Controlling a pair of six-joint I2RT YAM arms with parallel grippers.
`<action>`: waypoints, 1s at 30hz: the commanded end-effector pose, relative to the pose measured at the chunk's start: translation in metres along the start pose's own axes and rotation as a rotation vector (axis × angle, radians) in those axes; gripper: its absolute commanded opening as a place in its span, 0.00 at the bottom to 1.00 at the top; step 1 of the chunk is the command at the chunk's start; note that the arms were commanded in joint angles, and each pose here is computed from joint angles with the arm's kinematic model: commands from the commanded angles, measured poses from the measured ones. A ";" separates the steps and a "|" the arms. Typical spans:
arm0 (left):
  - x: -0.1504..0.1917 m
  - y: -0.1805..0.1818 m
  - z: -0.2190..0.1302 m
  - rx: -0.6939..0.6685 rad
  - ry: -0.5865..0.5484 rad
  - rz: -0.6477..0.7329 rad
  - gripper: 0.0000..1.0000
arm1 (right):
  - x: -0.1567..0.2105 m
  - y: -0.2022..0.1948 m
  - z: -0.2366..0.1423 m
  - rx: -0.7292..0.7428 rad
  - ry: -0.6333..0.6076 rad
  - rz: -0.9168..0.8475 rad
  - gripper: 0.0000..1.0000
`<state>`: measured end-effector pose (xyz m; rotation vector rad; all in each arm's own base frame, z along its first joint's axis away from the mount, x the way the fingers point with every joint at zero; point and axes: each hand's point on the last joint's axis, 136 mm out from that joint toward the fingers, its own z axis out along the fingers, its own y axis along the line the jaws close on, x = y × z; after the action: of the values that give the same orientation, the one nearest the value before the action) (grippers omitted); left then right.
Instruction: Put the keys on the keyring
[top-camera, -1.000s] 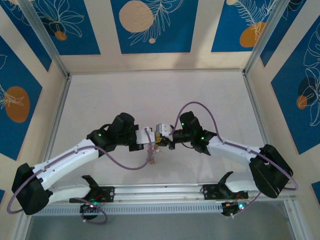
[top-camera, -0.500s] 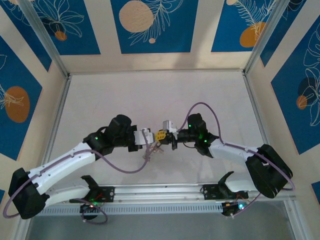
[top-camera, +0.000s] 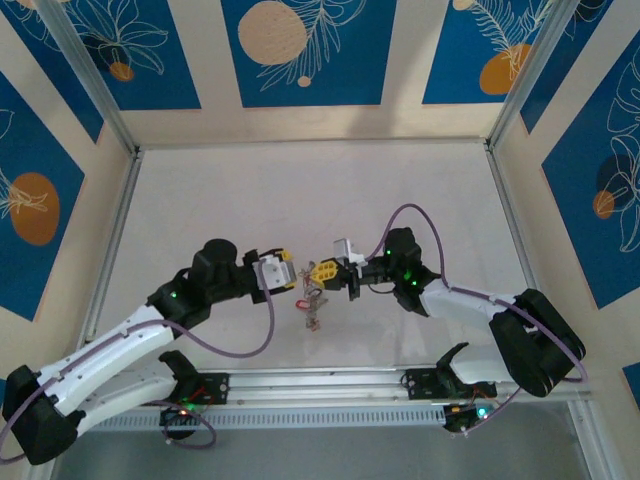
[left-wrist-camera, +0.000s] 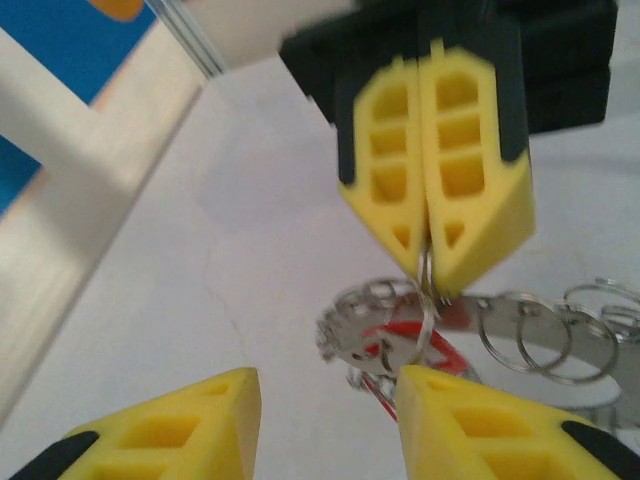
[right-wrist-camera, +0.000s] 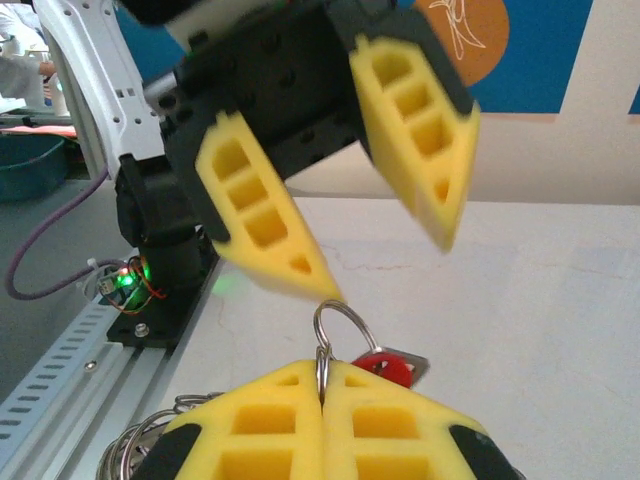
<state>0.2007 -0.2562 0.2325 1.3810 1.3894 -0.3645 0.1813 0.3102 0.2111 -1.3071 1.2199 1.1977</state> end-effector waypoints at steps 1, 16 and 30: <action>-0.016 -0.002 -0.003 0.036 -0.065 0.066 0.41 | -0.019 0.003 0.003 -0.043 -0.025 -0.046 0.00; -0.007 -0.018 0.010 0.155 -0.024 0.094 0.22 | -0.022 -0.006 0.010 -0.028 -0.032 -0.012 0.00; 0.008 -0.030 -0.005 0.160 0.022 -0.032 0.43 | -0.019 -0.016 0.012 0.038 -0.013 -0.018 0.00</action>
<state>0.1810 -0.2621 0.2160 1.5168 1.3890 -0.4617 0.1897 0.3190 0.2102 -1.2888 1.2779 1.2026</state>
